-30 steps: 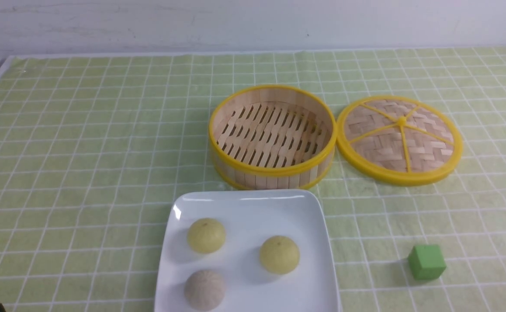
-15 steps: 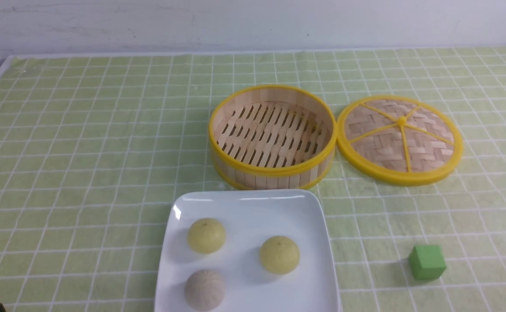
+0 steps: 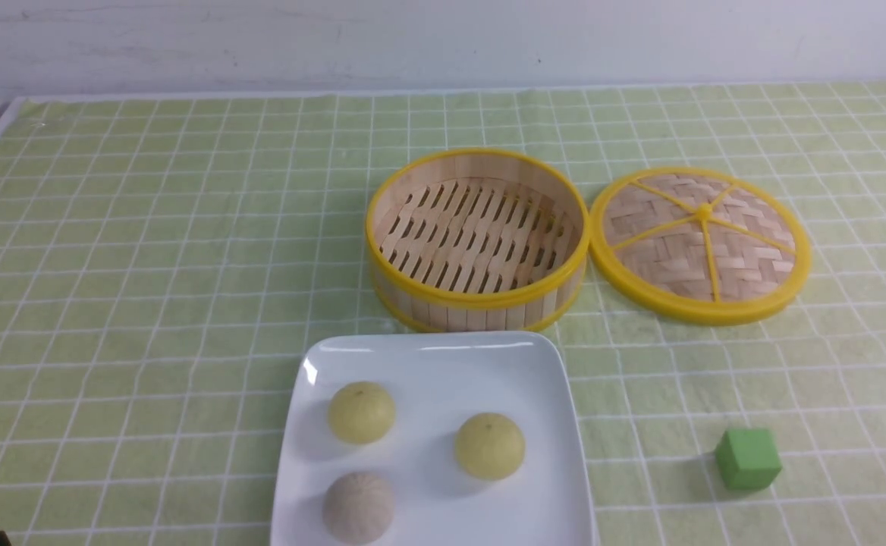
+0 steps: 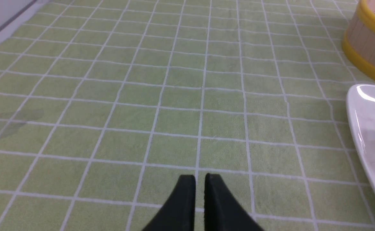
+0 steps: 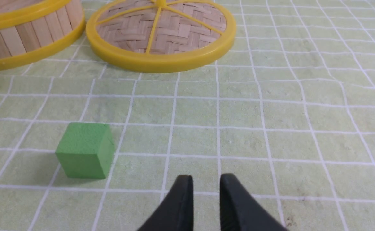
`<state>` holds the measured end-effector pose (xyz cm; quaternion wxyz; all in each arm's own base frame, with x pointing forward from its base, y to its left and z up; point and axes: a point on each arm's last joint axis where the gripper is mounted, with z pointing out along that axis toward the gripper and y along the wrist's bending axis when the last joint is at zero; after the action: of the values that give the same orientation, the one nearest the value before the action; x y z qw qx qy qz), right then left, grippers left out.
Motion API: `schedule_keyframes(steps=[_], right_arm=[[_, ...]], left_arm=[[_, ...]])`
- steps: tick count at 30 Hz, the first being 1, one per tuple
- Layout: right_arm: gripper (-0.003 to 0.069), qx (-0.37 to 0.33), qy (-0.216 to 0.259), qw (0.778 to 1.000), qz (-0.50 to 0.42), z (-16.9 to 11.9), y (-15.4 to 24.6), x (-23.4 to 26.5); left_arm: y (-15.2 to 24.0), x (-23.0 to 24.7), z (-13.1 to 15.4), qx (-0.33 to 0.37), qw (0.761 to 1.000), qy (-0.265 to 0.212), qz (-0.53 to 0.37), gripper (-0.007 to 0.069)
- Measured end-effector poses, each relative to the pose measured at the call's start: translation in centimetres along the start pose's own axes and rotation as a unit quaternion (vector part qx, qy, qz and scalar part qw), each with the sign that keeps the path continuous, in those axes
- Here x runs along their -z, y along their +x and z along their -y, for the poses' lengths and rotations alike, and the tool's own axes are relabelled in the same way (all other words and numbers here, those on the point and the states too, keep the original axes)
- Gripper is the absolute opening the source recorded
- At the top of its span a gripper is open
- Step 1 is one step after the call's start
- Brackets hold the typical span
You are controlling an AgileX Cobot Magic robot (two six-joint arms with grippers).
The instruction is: Put the steamed buns into the plate on the green tablecloth.
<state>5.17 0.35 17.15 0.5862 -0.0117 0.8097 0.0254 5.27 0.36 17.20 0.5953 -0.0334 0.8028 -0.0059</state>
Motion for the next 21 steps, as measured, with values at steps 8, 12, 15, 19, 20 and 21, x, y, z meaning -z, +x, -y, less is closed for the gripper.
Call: schedule_keyframes(steps=[8, 12, 15, 19, 20, 21], right_arm=[[0.0162, 0.0, 0.0, 1.0, 0.0, 0.0, 0.0, 0.0], [0.0167, 0.0, 0.0, 1.0, 0.0, 0.0, 0.0, 0.0], [0.0172, 0.0, 0.0, 1.0, 0.0, 0.0, 0.0, 0.0], [0.0178, 0.0, 0.0, 1.0, 0.0, 0.0, 0.0, 0.0], [0.018, 0.0, 0.0, 1.0, 0.0, 0.0, 0.0, 0.0], [0.0181, 0.0, 0.0, 1.0, 0.0, 0.0, 0.0, 0.0]], left_arm=[[0.0, 0.0, 0.0, 0.0, 1.0, 0.0, 0.0, 0.0087], [0.0, 0.0, 0.0, 0.0, 1.0, 0.0, 0.0, 0.0089], [0.0, 0.0, 0.0, 0.0, 1.0, 0.0, 0.0, 0.0089], [0.0, 0.0, 0.0, 0.0, 1.0, 0.0, 0.0, 0.009], [0.0, 0.0, 0.0, 0.0, 1.0, 0.0, 0.0, 0.009], [0.0, 0.0, 0.0, 0.0, 1.0, 0.0, 0.0, 0.009]])
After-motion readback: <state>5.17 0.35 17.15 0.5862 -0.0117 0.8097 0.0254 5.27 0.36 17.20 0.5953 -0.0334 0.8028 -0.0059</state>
